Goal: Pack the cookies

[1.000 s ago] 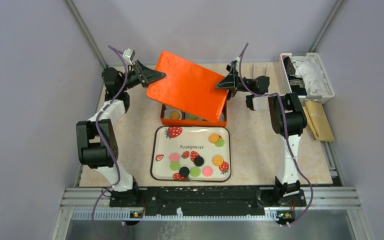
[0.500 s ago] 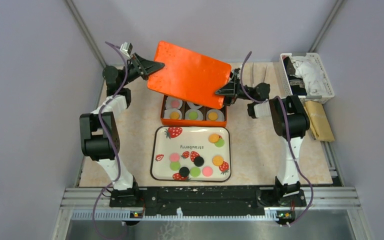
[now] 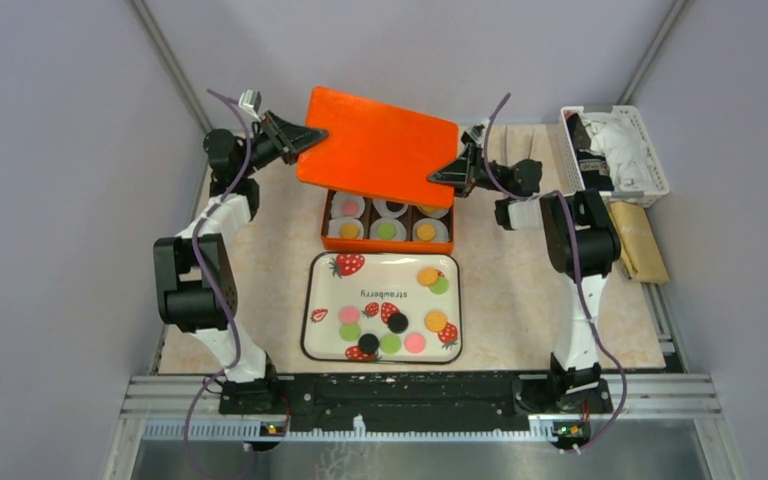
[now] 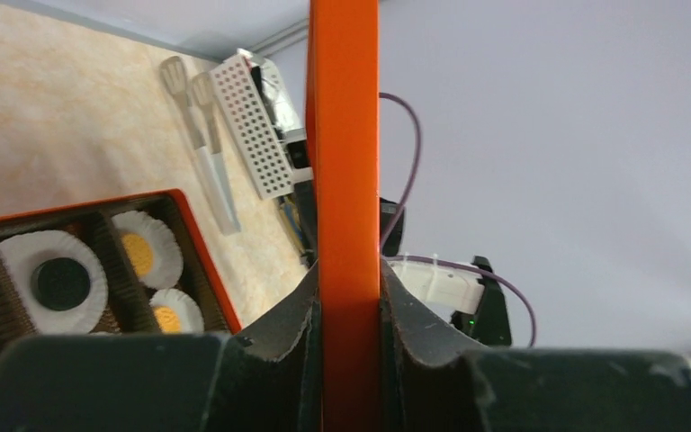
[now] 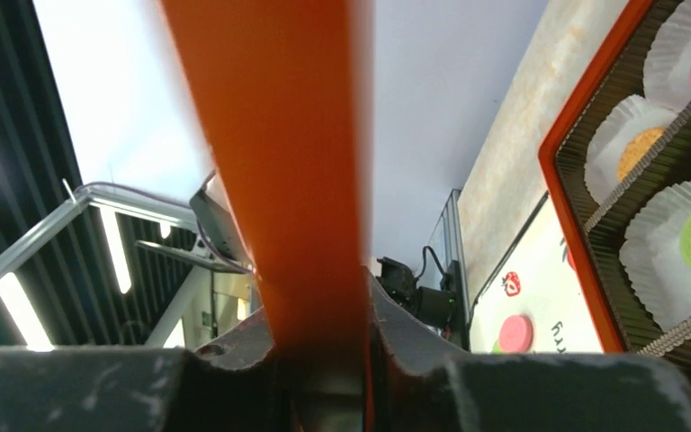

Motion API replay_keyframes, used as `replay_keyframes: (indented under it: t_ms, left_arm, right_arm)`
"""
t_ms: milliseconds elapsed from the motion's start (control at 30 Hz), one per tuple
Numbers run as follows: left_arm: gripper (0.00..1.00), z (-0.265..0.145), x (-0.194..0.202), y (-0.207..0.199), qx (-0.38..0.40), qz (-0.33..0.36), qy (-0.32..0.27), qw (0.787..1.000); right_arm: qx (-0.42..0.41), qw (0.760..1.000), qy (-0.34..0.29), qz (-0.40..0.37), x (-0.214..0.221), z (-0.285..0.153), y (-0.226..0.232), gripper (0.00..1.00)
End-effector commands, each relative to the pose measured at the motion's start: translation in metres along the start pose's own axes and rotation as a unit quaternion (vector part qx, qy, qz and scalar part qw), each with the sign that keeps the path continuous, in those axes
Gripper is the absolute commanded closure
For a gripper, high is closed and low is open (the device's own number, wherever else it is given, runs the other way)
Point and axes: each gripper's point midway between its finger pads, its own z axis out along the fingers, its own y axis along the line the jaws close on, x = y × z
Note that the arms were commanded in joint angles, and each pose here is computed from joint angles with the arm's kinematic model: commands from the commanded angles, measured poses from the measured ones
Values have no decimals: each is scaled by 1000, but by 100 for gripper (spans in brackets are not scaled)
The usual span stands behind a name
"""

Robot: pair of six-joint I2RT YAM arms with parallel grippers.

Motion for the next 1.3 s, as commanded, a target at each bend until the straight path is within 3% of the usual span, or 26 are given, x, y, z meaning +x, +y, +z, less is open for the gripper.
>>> replay_keyframes:
  t_ms: [0, 100, 300, 467, 567, 767, 1033, 1267]
  left_arm:
    - [100, -4, 9, -3, -21, 58, 5, 998]
    - [86, -8, 5, 9, -84, 86, 2, 993]
    - [49, -31, -21, 27, -248, 161, -29, 955]
    - [39, -56, -36, 40, -330, 174, -79, 924]
    - [44, -67, -37, 45, -353, 177, -96, 914]
    - [99, -81, -44, 42, -388, 195, -117, 893]
    - [100, -79, -38, 40, -374, 199, -111, 899]
    - [100, -77, -34, 45, -366, 195, -104, 904]
  right_arm:
    - [-76, 986, 1, -147, 1, 9, 70, 85]
    - [-73, 987, 1, -146, -3, 10, 71, 100]
    - [-75, 986, -1, -147, -7, 5, 76, 100]
    - [-73, 986, -14, -152, -13, -7, 83, 100]
    - [-68, 987, -17, -146, -15, -13, 81, 100]
    - [-39, 991, -24, -122, -14, -16, 57, 100]
    - [-4, 994, -31, -102, -17, -5, 27, 100]
    - [136, 982, -29, -131, -15, 33, -16, 100]
